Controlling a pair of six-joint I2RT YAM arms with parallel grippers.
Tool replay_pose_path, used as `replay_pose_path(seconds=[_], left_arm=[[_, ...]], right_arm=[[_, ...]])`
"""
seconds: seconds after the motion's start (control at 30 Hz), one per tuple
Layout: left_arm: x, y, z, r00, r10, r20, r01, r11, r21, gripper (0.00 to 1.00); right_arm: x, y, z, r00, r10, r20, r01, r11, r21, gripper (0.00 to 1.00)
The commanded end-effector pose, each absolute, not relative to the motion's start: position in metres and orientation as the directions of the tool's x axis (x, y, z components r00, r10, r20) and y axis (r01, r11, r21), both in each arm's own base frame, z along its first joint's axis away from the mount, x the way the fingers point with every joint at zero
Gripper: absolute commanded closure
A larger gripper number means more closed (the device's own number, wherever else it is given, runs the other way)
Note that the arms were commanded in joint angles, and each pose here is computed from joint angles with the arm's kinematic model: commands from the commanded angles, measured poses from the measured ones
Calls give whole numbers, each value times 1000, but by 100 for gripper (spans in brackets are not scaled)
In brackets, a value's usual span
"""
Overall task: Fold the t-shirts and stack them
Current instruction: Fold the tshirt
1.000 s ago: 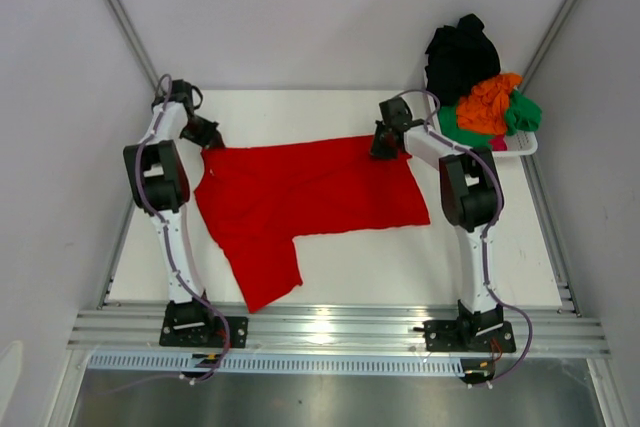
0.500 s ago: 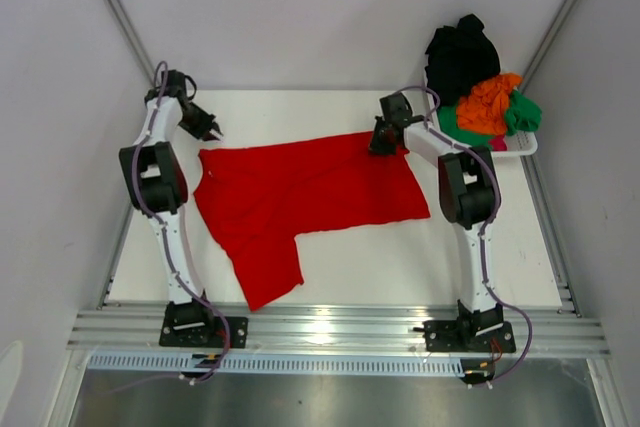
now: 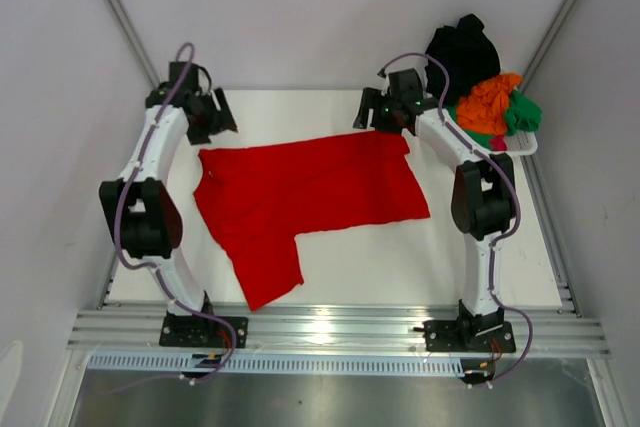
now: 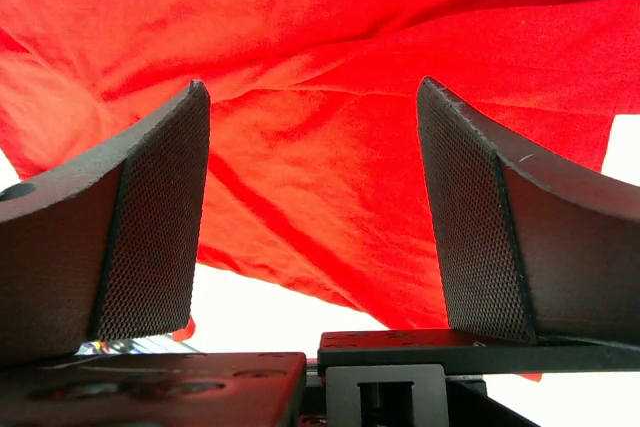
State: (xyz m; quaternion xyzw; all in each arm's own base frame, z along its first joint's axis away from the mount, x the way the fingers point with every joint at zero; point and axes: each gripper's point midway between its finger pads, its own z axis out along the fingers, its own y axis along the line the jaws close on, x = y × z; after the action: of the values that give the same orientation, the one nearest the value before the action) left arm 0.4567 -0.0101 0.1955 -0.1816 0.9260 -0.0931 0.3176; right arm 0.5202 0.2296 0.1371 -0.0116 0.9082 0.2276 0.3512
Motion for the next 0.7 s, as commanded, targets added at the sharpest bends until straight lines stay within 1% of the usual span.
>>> replay_pose_path(seconds=[0.0, 0.03, 0.07, 0.1, 0.23, 0.3, 0.33, 0.4, 0.43, 0.47, 0.5, 0.57, 0.6, 0.67], left_arm=[[417, -8, 126, -871, -273, -409, -245, 962, -122, 22], [418, -8, 124, -873, -257, -415, -229, 966, -118, 15], [417, -16, 123, -882, -212, -421, -186, 977, -102, 1], [417, -18, 120, -891, -156, -425, -138, 988, -74, 1], [427, -9, 111, -900, -100, -425, -112, 994, 5, 1], [433, -10, 97, -913, -86, -398, -101, 995, 17, 0], [438, -13, 96, -914, -81, -398, -91, 996, 6, 1], [441, -21, 80, -931, -76, -357, -69, 997, -32, 0], [448, -23, 81, -928, -78, -365, -70, 997, -36, 1], [446, -29, 68, -942, -82, -326, -65, 996, -62, 1], [447, -32, 64, -947, -85, -309, -66, 995, -72, 1], [457, -36, 66, -948, -90, -307, -67, 994, -82, 0], [455, -37, 57, -961, -89, -260, -71, 994, -79, 1], [453, -35, 51, -971, -92, -222, -78, 995, -68, 0]], right_arm=[[512, 233, 156, -739, 81, -669, -251, 888, 385, 21], [511, 233, 155, -742, 78, -666, -252, 888, 385, 21], [509, 233, 149, -750, 72, -657, -252, 888, 385, 20], [508, 234, 147, -752, 70, -655, -252, 888, 384, 20], [504, 231, 133, -765, 63, -642, -247, 891, 381, 19], [502, 229, 120, -781, 54, -622, -234, 898, 372, 18], [502, 229, 116, -787, 51, -614, -231, 900, 370, 18], [502, 228, 108, -799, 52, -599, -220, 902, 372, 17], [502, 228, 107, -800, 53, -598, -219, 902, 373, 15], [504, 228, 107, -800, 56, -597, -214, 904, 371, 14], [504, 227, 107, -801, 62, -595, -207, 904, 373, 14], [507, 226, 108, -800, 68, -596, -202, 905, 374, 13], [508, 225, 108, -798, 68, -598, -202, 906, 372, 12], [508, 225, 109, -797, 68, -600, -202, 906, 372, 11]])
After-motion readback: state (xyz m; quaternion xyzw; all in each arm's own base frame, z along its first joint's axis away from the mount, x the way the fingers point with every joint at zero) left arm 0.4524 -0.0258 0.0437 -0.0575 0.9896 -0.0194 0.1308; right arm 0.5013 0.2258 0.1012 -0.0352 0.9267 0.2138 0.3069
